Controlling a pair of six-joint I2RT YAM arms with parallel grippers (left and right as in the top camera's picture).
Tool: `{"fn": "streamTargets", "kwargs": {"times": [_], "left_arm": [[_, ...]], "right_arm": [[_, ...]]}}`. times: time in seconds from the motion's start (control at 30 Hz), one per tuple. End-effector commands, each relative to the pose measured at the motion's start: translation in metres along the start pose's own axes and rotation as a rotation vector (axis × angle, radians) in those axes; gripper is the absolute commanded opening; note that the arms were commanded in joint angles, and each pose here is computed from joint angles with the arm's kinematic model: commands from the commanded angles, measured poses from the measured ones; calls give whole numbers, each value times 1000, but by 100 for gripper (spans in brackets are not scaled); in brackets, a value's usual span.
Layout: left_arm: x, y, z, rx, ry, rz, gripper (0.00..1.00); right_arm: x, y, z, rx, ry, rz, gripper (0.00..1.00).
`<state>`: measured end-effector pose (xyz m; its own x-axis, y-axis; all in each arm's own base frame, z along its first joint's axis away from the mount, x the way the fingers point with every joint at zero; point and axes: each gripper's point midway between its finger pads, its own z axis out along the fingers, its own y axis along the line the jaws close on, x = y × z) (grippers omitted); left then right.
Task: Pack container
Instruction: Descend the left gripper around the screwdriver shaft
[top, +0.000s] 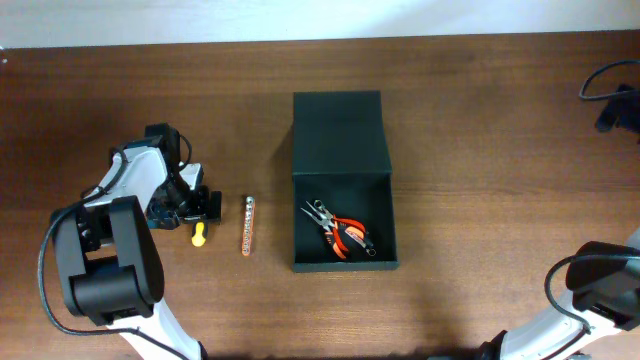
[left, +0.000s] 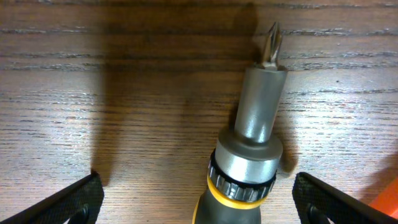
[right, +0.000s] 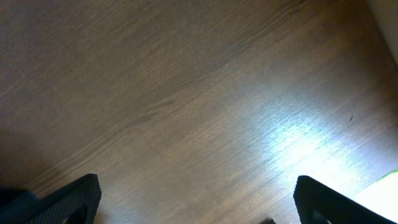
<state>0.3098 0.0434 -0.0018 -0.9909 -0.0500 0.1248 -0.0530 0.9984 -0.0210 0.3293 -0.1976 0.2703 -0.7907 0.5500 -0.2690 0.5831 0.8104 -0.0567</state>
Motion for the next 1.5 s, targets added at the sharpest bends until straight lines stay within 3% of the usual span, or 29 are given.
{"fn": "streamTargets", "kwargs": {"times": [0.0, 0.3, 1.47], "left_arm": [[0, -7, 3, 41, 10, 10, 99], [-1, -22, 3, 31, 10, 82, 99], [6, -11, 3, -36, 40, 89, 99]], "right_arm": [[0, -1, 1, 0, 3, 11, 99], [0, -1, 1, 0, 3, 11, 99], [0, -1, 1, 0, 3, 11, 99]]}}
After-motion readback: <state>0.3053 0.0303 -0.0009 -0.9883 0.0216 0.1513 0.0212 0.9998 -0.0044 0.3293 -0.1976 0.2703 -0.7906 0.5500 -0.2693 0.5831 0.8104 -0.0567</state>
